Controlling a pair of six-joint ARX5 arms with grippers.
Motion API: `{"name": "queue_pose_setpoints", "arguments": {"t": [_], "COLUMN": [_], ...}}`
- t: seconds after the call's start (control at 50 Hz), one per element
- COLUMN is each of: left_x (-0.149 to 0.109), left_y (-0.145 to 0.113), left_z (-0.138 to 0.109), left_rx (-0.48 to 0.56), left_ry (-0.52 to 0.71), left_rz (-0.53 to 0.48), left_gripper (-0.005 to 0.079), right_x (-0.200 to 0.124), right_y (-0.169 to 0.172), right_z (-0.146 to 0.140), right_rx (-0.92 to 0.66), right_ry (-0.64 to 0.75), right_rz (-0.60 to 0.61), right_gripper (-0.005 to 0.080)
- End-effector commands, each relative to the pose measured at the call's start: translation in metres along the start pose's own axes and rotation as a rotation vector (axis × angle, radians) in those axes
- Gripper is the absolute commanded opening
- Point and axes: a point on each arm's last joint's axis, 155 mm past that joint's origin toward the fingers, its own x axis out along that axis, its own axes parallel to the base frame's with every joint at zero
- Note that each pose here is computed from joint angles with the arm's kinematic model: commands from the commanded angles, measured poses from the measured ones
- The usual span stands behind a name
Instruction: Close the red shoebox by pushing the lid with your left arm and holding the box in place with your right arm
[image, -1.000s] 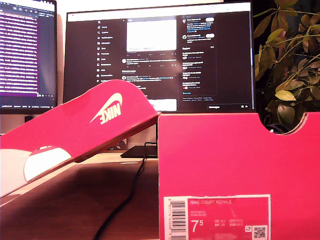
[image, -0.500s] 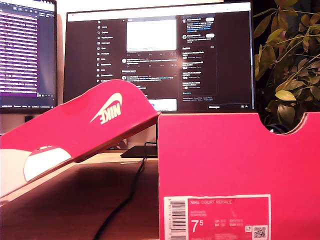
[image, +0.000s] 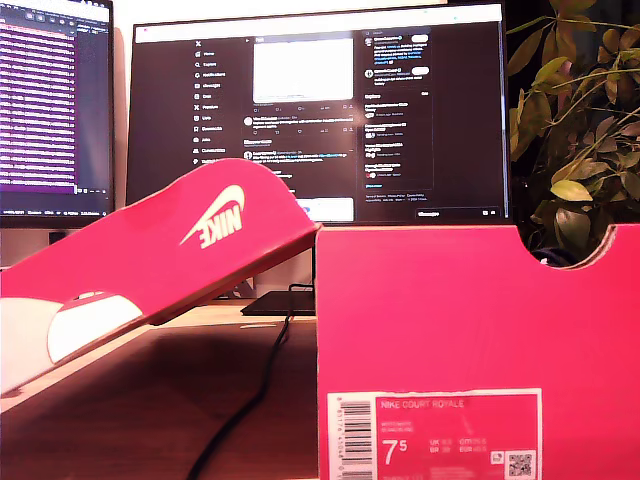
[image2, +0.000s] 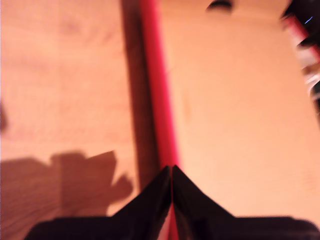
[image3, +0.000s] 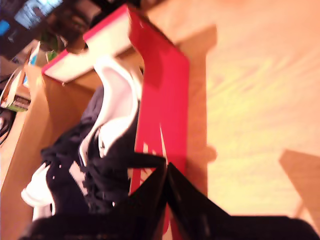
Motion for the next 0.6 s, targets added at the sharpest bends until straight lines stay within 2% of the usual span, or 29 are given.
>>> {"name": "queue_pose_setpoints", "arguments": {"t": [0.0, 0.34, 0.58], "left_x": [0.002, 0.013, 0.024], "left_y": [0.002, 0.006, -0.003], "left_z": [0.001, -0.013, -0.03], "left_rx": [-0.003, -0.057, -0.07], "left_ry": [0.012, 0.081, 0.156], "left_rz": [-0.003, -0.038, -0.079], "left_gripper": [-0.0019, -0.0019, -0.0019], "right_x": [0.005, 0.035, 0.049], "right_y": [0.001, 0.014, 0.021], "right_z": [-0.005, -0.038, -0.054], "right_rx": [0.001, -0.026, -0.046], "right_ry": [0.024, 0.164, 0.223], "right_rz": [0.016, 0.073, 0.097], "right_gripper": [-0.0012, -0.0012, -0.0012]}}
